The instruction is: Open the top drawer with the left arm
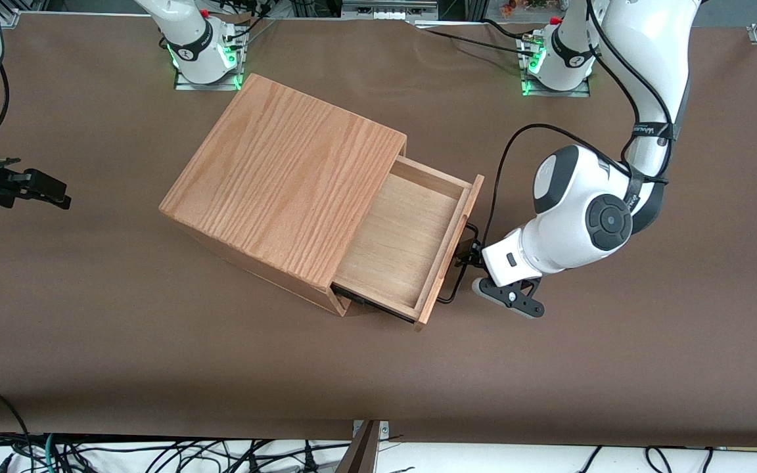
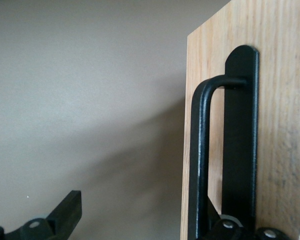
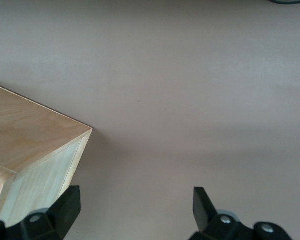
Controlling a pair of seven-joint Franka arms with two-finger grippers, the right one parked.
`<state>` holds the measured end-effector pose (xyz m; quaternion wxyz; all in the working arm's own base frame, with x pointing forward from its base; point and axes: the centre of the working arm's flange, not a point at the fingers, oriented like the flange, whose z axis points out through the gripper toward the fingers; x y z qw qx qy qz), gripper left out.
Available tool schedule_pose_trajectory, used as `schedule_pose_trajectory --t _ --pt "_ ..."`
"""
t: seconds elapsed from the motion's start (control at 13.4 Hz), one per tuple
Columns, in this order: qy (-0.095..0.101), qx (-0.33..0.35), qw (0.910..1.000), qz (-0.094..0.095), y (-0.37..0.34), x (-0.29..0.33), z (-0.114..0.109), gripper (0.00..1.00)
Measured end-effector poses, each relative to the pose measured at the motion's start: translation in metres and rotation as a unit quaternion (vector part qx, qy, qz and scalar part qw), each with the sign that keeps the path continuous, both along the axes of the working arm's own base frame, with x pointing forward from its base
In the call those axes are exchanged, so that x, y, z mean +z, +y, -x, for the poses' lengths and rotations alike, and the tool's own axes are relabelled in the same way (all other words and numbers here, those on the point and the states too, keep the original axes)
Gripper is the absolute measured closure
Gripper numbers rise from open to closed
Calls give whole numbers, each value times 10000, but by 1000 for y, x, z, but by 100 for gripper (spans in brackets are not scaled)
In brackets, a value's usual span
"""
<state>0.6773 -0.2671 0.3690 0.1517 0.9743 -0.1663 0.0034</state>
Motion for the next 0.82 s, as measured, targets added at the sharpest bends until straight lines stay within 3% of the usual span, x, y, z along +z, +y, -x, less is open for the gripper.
schedule_pose_trajectory --t 0.3,0.45,0.67,0.82 --pt "150 231 9990 339 2 15 -1 0" --pt "227 244 9987 387 7 25 -1 0" --pt "362 91 9987 351 21 77 1 0" --pt "394 18 9991 139 43 114 4 0"
